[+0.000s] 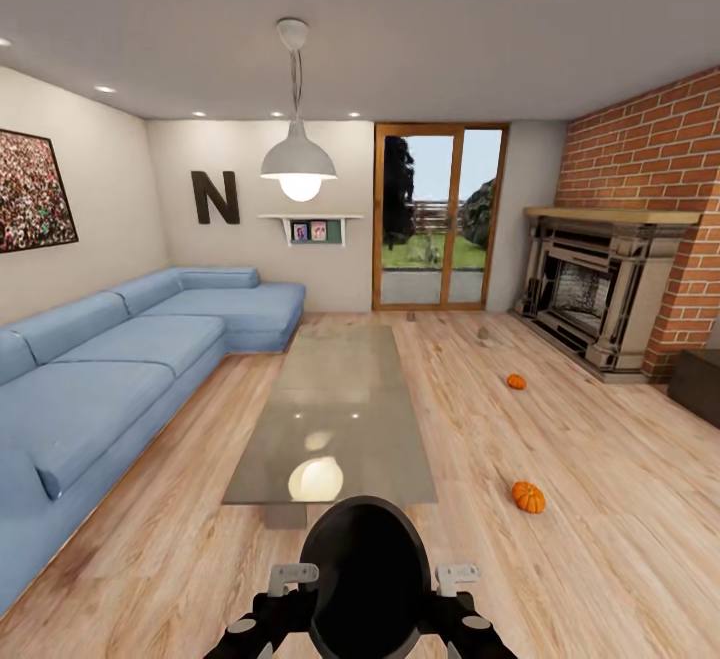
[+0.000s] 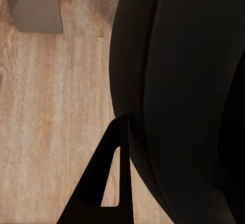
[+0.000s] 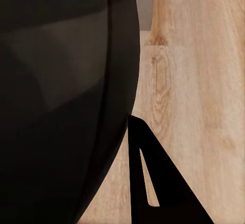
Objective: Place each of the two pumpkins and all three candles from the living room inside a cabinet in the living room (use any cabinet), then make sure every cabinet is closed, and position the cauldron so it is next to a table in the living room.
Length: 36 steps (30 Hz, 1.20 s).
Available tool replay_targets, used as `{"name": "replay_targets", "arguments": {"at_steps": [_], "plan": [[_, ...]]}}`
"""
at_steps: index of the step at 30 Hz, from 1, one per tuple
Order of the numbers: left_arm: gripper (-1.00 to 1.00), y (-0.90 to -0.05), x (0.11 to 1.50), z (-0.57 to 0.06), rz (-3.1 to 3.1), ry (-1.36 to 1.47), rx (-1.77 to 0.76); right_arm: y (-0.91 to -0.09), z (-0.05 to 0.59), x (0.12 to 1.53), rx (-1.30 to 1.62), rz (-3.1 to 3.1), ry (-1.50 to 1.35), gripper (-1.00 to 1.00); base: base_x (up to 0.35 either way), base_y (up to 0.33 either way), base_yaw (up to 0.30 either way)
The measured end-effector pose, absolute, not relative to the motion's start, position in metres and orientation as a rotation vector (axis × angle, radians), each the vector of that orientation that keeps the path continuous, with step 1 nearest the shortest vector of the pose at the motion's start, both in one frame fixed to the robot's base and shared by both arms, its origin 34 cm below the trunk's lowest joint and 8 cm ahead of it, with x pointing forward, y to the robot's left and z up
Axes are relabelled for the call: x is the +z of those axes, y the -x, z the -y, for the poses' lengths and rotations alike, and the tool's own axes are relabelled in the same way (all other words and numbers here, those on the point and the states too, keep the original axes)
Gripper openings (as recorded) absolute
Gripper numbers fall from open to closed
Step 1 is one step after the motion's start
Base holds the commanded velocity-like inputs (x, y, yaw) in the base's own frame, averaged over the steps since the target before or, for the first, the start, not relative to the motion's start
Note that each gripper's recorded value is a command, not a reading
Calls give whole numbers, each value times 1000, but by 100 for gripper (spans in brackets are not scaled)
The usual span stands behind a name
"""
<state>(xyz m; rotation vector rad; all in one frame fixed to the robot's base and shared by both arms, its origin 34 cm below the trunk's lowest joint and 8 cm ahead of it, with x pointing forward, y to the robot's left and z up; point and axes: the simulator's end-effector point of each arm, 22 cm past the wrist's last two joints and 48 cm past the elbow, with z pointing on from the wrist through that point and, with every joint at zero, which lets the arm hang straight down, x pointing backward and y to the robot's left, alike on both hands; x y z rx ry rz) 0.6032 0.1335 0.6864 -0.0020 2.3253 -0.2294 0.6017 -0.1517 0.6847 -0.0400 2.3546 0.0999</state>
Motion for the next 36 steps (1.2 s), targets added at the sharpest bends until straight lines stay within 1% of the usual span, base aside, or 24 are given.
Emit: {"name": "replay_targets", "arguments": {"at_steps": [36], "plan": [[-100,-605,632,-133,-2309,-6,-224,-602,152,628,103,-2337,33,-100,0,0,0]]}}
